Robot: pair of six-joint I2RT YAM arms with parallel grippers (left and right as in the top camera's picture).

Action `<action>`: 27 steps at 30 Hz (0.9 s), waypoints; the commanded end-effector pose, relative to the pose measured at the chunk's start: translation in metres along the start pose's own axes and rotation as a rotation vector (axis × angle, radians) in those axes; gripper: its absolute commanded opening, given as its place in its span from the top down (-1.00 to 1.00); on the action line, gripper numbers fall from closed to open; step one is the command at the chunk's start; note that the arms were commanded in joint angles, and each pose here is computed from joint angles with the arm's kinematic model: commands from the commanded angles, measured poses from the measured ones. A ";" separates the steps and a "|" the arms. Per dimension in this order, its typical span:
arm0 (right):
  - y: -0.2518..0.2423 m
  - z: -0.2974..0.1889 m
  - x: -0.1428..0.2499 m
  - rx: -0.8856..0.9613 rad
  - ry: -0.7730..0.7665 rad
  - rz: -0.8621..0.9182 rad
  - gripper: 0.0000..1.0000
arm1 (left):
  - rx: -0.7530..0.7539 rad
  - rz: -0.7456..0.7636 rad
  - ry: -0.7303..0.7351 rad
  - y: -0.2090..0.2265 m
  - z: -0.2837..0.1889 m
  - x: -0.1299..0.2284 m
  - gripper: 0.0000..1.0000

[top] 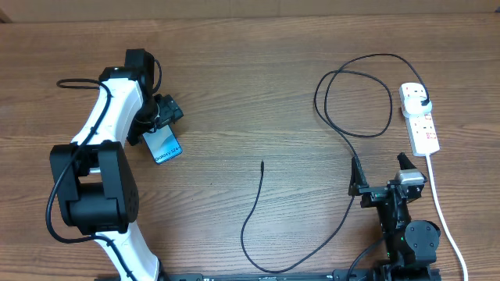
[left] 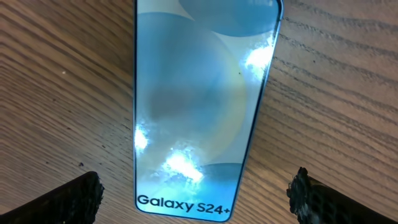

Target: Plug charger to phone and switch on socket

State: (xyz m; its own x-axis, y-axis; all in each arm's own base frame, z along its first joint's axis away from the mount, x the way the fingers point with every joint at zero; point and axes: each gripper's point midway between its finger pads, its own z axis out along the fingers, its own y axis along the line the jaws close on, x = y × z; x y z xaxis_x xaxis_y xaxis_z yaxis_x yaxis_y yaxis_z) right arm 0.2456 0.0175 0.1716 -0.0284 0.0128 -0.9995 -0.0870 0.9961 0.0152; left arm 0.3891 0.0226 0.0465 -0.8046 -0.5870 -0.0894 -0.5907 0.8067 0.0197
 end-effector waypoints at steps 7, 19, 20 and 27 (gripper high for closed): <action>0.000 0.000 0.002 0.005 -0.004 -0.005 -1.00 | -0.034 -0.021 -0.004 0.007 0.006 -0.002 -1.00; 0.000 0.000 0.002 0.005 -0.004 -0.005 -1.00 | -0.056 -0.018 0.028 0.008 0.023 0.001 -0.99; 0.000 0.000 0.002 0.005 -0.004 -0.005 -1.00 | -0.055 -0.019 0.025 0.008 0.023 0.000 -1.00; 0.000 0.000 0.002 0.005 -0.003 -0.005 -1.00 | -0.046 -0.020 0.013 0.005 0.024 -0.003 -0.99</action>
State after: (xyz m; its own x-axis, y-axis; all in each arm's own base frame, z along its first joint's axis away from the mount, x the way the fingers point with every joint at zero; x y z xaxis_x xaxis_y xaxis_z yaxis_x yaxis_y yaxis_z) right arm 0.2457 0.0174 0.1715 -0.0287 0.0124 -0.9995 -0.0863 0.9962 0.0148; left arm 0.3912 0.0248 0.0269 -0.8066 -0.5865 -0.0734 -0.5902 0.8059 0.0469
